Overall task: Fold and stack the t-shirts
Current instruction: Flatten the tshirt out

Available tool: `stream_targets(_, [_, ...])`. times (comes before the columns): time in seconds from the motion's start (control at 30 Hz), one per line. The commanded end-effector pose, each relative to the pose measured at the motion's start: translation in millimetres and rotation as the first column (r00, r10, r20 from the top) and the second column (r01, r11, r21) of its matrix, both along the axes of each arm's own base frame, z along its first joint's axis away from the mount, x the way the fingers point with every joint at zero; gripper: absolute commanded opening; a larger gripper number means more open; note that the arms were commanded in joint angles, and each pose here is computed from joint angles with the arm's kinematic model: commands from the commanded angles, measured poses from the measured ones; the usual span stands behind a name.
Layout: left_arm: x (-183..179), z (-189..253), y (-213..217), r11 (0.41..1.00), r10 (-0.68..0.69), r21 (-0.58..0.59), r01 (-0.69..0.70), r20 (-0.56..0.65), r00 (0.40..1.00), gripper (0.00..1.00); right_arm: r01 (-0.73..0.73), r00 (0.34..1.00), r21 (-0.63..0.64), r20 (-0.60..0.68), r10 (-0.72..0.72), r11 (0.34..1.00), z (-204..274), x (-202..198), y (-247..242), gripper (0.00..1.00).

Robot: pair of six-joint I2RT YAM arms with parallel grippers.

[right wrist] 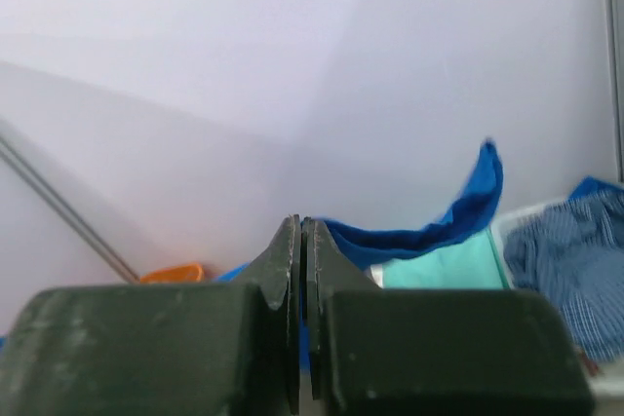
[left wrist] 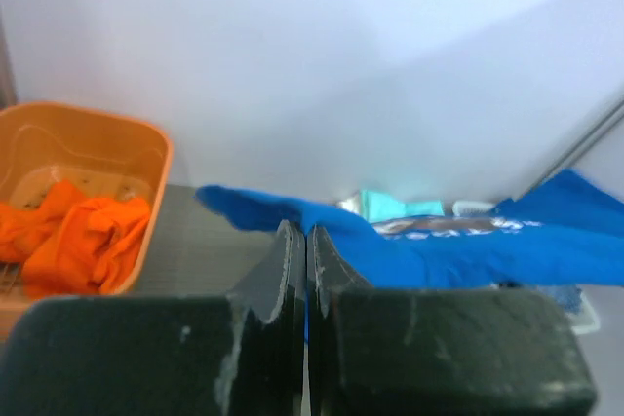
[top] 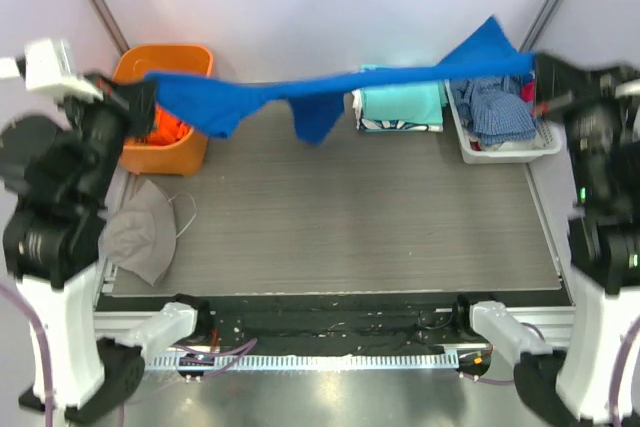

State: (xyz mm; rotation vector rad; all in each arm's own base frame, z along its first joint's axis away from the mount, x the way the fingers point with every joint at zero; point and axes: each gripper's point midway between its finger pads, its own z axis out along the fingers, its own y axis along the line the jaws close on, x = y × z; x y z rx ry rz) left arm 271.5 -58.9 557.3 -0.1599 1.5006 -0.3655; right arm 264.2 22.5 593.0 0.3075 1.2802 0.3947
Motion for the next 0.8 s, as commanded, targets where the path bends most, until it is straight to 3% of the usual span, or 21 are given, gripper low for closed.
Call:
stream_targets(0.0, [16.9, -120.0, 5.3, 0.996, 0.060, 0.085, -0.039, -0.257, 0.965, 0.00, -0.077, 0.920, -0.011, -0.385, 0.067, 0.997, -164.2, 29.4, 14.5, 0.01])
stream_targets(0.07, [14.8, -169.7, 6.7, 0.994, 0.072, 0.106, -0.038, -0.338, 0.938, 0.00, -0.097, 0.901, 0.004, -0.424, 0.090, 0.995, -195.1, 13.9, 18.0, 0.01])
stream_targets(0.1, [15.7, -204.0, 6.0, 0.993, 0.079, 0.109, -0.037, -0.407, 0.910, 0.00, -0.117, 0.862, 0.020, -0.495, 0.112, 0.993, -234.9, 12.6, 22.0, 0.01])
stream_targets(0.3, [0.1, -304.2, -4.0, 0.999, 0.049, 0.023, -0.044, -0.594, 0.803, 0.00, -0.109, 0.737, 0.097, -0.660, 0.146, 0.989, -336.4, -6.9, 27.6, 0.01])
stream_targets(0.5, [-21.6, -351.5, 5.3, 0.994, 0.095, 0.021, -0.109, -0.673, 0.733, 0.00, -0.097, 0.664, 0.088, -0.736, 0.130, 0.991, -374.7, -17.3, 25.2, 0.01])
stream_targets(0.77, [-43.7, -377.8, 14.5, 0.989, 0.129, 0.044, -0.140, -0.715, 0.687, 0.00, -0.073, 0.574, 0.115, -0.807, 0.135, 0.991, -410.7, -26.5, 26.0, 0.01])
